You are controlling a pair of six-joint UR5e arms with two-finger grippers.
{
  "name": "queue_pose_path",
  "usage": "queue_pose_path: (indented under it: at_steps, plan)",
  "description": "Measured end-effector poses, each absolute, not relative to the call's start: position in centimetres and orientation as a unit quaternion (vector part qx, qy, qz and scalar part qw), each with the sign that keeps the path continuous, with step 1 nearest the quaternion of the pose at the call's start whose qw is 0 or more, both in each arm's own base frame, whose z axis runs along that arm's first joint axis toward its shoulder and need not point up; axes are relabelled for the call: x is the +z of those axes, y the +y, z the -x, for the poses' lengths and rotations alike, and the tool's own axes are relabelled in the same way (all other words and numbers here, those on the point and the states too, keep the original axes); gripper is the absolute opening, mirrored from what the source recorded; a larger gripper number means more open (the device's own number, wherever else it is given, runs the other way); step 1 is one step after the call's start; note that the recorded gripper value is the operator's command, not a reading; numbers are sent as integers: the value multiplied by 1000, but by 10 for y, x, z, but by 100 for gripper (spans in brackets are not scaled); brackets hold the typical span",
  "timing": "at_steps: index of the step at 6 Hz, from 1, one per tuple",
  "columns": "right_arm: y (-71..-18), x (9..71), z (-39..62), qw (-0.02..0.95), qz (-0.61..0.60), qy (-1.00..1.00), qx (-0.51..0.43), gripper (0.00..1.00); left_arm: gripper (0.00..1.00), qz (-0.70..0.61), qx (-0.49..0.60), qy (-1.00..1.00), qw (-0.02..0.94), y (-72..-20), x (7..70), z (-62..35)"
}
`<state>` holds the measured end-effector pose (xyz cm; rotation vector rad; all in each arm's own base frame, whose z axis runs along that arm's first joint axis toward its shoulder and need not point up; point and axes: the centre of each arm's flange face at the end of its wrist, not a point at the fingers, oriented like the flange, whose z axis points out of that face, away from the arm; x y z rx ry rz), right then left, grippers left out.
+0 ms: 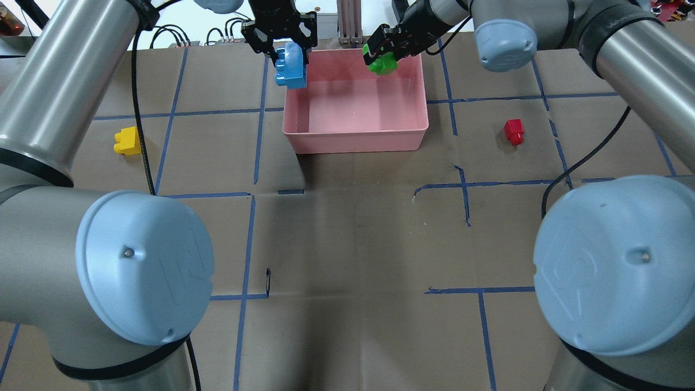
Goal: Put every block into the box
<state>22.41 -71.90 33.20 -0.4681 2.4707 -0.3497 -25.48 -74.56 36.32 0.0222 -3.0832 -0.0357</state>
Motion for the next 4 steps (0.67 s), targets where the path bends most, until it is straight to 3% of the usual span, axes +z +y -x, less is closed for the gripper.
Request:
queue_pose_path:
  at_steps: [1, 2, 3, 4]
  plan:
    - [-718, 328, -228, 299, 175, 930, -126, 100, 7, -8, -21, -999, 28, -745, 343, 262]
    - [-717, 328, -226, 297, 174, 931, -125, 100, 61, -12, -23, -999, 34, -742, 334, 265]
    - [-718, 331, -209, 285, 166, 936, -126, 100, 99, -15, -25, -999, 43, -740, 333, 266]
    - [-717, 340, -175, 265, 150, 944, -125, 100, 100, -25, -22, -998, 49, -739, 335, 267]
